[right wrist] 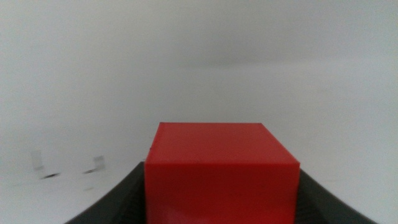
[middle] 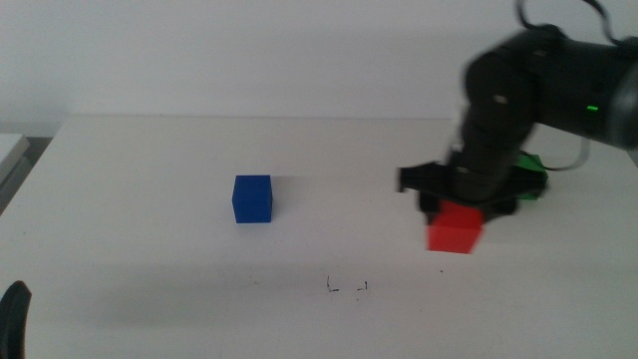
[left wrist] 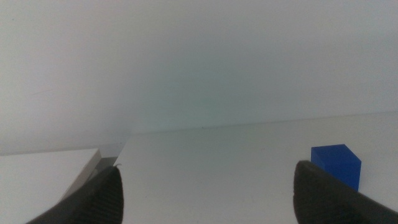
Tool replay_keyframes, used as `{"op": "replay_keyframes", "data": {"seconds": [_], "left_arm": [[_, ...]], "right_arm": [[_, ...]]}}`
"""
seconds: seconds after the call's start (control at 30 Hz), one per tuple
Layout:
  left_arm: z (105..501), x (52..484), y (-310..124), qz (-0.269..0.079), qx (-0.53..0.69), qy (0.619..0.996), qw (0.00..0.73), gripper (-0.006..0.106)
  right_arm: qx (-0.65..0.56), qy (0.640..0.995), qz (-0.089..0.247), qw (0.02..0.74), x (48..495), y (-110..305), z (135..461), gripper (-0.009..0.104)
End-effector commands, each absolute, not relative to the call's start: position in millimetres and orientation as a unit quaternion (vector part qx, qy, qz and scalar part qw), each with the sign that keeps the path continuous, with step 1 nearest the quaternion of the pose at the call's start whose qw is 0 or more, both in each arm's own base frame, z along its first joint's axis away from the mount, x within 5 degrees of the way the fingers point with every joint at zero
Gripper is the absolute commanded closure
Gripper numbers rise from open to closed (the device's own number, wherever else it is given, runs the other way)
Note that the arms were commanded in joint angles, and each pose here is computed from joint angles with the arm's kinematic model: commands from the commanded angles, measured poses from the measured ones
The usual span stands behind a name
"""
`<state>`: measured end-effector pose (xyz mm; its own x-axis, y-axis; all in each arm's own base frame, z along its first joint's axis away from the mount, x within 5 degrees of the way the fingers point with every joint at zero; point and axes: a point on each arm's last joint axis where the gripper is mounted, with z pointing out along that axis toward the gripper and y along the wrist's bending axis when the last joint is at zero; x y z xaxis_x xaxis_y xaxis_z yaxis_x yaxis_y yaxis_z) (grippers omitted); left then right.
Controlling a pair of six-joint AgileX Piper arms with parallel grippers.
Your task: Stack red cubes first, then green, then blue cubes in a specific spot.
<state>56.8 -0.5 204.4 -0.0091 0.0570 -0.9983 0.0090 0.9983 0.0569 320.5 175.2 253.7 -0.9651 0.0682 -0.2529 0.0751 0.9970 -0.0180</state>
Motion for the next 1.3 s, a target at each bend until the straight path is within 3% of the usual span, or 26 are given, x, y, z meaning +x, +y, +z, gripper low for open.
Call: {"op": "replay_keyframes", "data": {"seconds": [0.0, 0.23, 0.43, 0.73, 1.27], "left_arm": [[205.4, 56.5, -0.6, 0.016, 0.023, 0.706, 0.708, 0.007], [205.4, 56.5, -0.6, 0.016, 0.023, 0.706, 0.708, 0.007], [205.4, 56.5, -0.6, 0.016, 0.023, 0.706, 0.708, 0.007], [205.4, 56.5, -0.6, 0.016, 0.023, 0.706, 0.708, 0.007], [205.4, 56.5, -0.6, 0.016, 0.023, 0.706, 0.708, 0.007]], "right_arm": [[0.034, 0.992, -0.02, 0.119, 318.4, 196.1, 255.7, 0.082], [0.0, 0.993, -0.019, 0.116, 324.8, 256.5, 247.9, 0.082], [-0.007, 0.993, -0.013, 0.118, 325.7, 283.9, 237.3, 0.082], [0.001, 0.994, -0.003, 0.111, 325.9, 295.0, 220.6, 0.082], [-0.001, 0.994, -0.032, 0.104, 329.2, 298.7, 196.2, 0.082]]}}
